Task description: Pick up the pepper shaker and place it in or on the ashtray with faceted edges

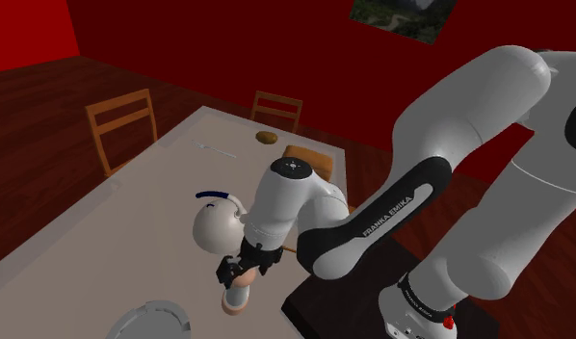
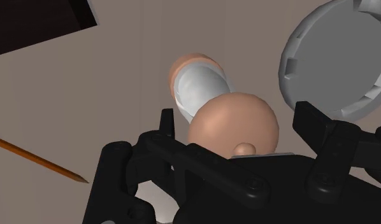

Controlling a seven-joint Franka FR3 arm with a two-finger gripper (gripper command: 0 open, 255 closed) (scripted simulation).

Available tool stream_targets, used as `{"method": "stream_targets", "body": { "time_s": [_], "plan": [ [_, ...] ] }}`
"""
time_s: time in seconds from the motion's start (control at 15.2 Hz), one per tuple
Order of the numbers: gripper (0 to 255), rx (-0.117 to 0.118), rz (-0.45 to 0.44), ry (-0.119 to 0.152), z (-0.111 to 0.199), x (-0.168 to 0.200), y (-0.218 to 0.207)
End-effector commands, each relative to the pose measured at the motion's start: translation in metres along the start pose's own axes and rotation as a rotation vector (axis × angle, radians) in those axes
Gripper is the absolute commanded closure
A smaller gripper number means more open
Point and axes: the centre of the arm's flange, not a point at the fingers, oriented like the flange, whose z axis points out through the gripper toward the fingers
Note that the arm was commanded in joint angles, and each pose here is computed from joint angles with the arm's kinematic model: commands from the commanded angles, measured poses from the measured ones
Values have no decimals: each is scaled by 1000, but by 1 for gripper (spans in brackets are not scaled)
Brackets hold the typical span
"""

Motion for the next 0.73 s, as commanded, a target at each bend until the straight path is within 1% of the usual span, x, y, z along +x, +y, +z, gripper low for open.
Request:
{"method": "stream_targets", "body": {
  "time_s": [0.0, 0.4, 0.46, 0.66],
  "plan": [
    [0, 1, -1, 0, 4, 0, 0],
    [0, 0, -1, 0, 4, 0, 0],
    [255, 0, -1, 0, 4, 0, 0],
    [255, 0, -1, 0, 4, 0, 0]
  ]
}}
